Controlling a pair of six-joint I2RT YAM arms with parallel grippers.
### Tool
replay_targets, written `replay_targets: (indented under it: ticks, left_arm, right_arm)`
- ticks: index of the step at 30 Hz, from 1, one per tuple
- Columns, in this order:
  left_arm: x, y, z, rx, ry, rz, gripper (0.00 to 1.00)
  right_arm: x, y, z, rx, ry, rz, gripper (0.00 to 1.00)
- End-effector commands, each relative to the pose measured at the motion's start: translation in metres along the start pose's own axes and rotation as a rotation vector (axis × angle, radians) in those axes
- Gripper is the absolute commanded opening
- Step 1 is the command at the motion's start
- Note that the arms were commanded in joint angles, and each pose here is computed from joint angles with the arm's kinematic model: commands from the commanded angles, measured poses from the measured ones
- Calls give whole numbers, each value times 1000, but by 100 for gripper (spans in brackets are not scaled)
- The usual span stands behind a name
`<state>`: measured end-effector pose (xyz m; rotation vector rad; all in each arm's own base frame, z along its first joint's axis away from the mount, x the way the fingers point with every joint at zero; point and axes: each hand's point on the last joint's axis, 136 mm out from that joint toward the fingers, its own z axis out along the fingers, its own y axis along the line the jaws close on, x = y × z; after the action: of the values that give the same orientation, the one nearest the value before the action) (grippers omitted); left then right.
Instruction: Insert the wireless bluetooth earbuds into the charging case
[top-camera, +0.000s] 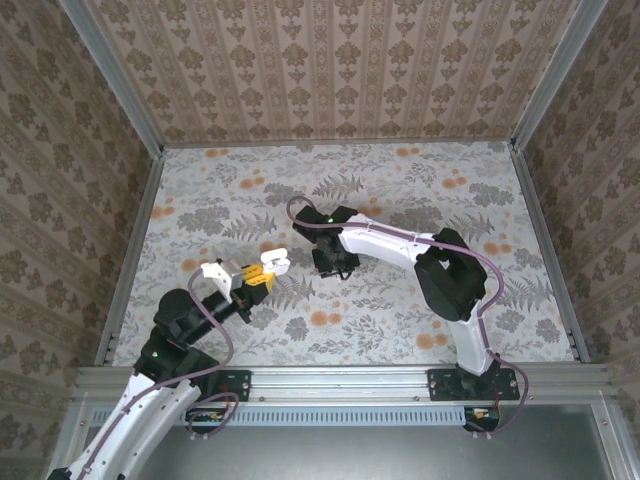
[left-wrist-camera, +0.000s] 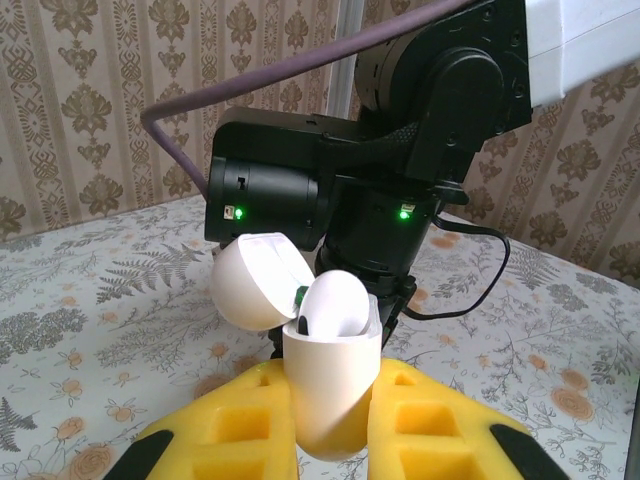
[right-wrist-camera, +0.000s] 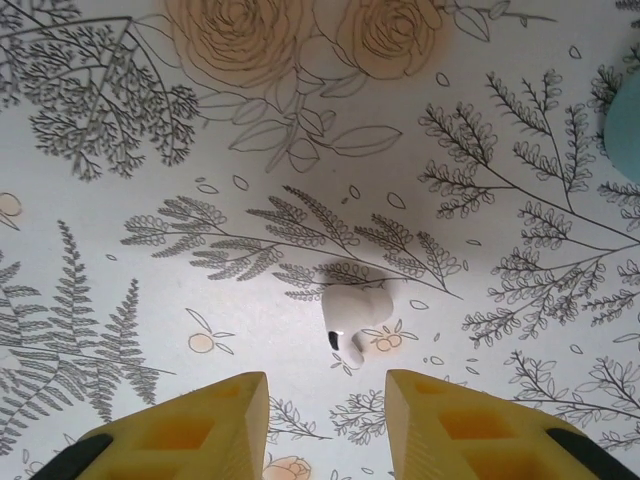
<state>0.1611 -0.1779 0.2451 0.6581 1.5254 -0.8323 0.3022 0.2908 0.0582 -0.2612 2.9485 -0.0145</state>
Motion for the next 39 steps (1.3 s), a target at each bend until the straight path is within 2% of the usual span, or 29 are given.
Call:
replay_targets:
  ticks: [1,24,39]
  left_arm:
    - [-8,-3,-2,7,-27,28,0]
    - [-5,-2,-3,2,-20,28,0]
    - [-7,-2,-3,-1,-27,27,0]
  right_arm:
    - [2,-5,10,51,25,-24,36]
    - [4,-14,43,133,79,-61,31]
    - [-4,-20,19,126,9,-46,16]
